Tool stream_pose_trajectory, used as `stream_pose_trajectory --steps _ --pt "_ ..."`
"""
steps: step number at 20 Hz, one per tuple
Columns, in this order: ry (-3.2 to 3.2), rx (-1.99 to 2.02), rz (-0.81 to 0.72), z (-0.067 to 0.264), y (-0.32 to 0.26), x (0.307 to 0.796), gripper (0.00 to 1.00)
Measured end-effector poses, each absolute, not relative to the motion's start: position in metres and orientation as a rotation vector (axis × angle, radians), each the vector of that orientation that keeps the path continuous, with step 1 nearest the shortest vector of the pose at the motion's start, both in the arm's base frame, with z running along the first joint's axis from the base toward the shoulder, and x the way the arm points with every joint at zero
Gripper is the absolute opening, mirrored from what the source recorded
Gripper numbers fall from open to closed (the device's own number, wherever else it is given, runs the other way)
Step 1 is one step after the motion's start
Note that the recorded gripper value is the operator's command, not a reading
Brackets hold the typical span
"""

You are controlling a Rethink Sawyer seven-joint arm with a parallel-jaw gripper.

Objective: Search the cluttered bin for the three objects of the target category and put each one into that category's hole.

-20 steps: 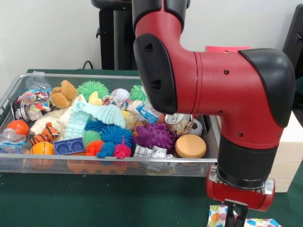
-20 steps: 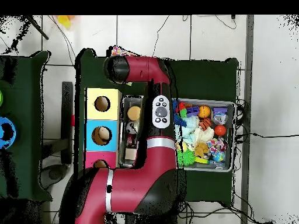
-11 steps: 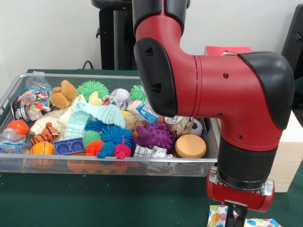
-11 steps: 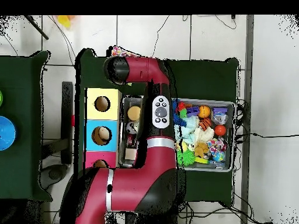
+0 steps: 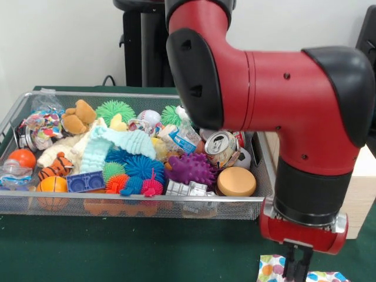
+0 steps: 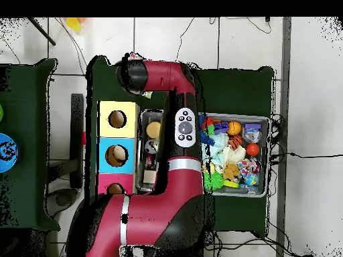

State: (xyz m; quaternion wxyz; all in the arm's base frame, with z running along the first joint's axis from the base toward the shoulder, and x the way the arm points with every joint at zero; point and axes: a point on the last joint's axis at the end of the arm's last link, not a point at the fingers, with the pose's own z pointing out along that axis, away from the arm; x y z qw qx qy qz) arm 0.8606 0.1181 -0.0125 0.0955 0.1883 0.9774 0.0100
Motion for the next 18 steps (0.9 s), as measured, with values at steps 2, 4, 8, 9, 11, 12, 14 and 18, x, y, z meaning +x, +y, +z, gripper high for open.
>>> stream_pose_trajectory --steps 2,4,8,9,11,12,14,18 --pt "2.9 0.559 0.029 -0.002 0.118 0.863 0.0" --pt "2.898 0.559 0.029 0.005 0.118 0.865 0.0" --pt "2.883 0.557 0.033 0.023 0.117 0.871 0.0" --pt "2.879 0.556 0.034 0.026 0.118 0.872 0.0" --pt "2.872 0.556 0.037 0.032 0.118 0.874 0.0" --pt "2.87 0.555 0.039 0.034 0.118 0.875 0.0" --pt "2.867 0.555 0.041 0.036 0.118 0.876 1.0" --pt "2.864 0.554 0.042 0.038 0.118 0.876 1.0"
